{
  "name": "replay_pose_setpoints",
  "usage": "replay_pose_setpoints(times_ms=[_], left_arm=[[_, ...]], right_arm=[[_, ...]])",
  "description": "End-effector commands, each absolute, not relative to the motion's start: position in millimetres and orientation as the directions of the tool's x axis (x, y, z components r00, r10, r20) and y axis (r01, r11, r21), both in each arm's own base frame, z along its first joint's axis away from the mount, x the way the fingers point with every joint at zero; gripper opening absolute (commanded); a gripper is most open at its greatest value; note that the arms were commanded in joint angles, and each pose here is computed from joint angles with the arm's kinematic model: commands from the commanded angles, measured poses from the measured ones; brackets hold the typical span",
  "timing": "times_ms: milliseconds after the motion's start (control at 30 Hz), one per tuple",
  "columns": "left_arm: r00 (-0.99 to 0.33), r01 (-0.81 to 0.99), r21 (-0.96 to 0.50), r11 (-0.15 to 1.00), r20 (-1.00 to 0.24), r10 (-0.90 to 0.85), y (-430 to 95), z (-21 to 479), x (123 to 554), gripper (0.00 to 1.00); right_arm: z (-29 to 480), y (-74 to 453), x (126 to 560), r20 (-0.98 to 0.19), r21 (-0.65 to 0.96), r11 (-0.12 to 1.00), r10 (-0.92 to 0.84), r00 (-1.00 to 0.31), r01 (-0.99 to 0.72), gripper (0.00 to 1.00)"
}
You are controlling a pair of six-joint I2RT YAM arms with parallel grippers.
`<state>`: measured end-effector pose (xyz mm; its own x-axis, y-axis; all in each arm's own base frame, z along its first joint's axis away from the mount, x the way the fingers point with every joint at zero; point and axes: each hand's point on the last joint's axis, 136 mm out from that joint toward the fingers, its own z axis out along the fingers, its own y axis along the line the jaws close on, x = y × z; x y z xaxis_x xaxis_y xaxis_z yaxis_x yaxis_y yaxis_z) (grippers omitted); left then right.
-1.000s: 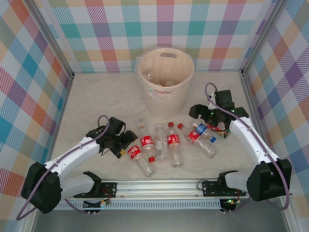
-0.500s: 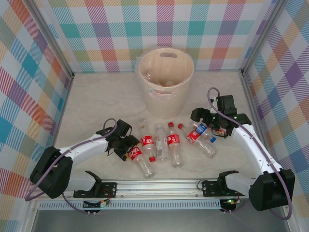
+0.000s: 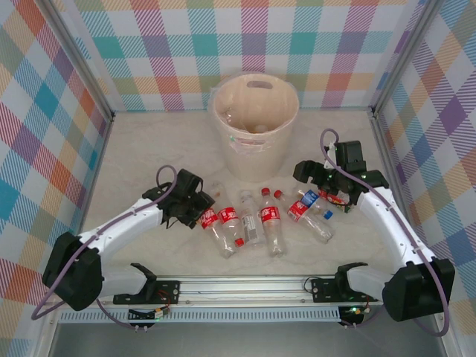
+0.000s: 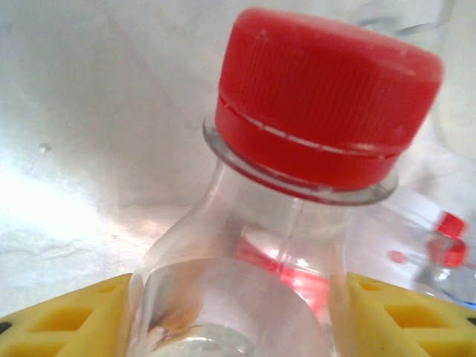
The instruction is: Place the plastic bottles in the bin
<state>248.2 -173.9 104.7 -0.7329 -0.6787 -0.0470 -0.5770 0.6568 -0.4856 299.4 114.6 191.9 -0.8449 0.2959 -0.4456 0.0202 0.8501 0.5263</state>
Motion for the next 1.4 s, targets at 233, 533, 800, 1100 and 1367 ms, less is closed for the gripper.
replay_pose_setpoints(times_ms=[233, 533, 800, 1100, 1367], left_arm=[[-0.748, -0.433, -0.528, 0.73, -0.241, -0.618, -157.1, 171.1, 284.1, 0.55], [-0.744, -0.258, -0.546, 0.797, -0.414, -0.524, -150.5, 212.8, 313.7, 0.46], [-0.774, -0.125, -0.471, 0.873, -0.504, -0.383, -154.7, 233.1, 331.0, 0.44], [-0.787, 0.124, -0.508, 0.853, -0.574, -0.227, -185.8, 281.3, 346.1, 0.4], [-0.696, 0.468, -0.45, 0.76, -0.718, 0.003, -216.6, 325.3, 336.3, 0.4]], right_arm=[[210.5, 118.9, 287.5, -0.43, 0.592, 0.806, 0.341, -0.836, 0.025, 0.88], [234.3, 130.6, 288.8, -0.443, 0.667, 0.745, 0.373, -0.815, -0.022, 0.87], [239.4, 152.3, 286.2, -0.471, 0.696, 0.708, 0.32, -0.822, -0.122, 0.86], [295.1, 217.6, 262.5, -0.625, 0.707, 0.48, 0.082, -0.776, -0.519, 0.87], [334.5, 230.1, 269.0, -0.683, 0.691, 0.397, 0.083, -0.726, -0.605, 0.87]])
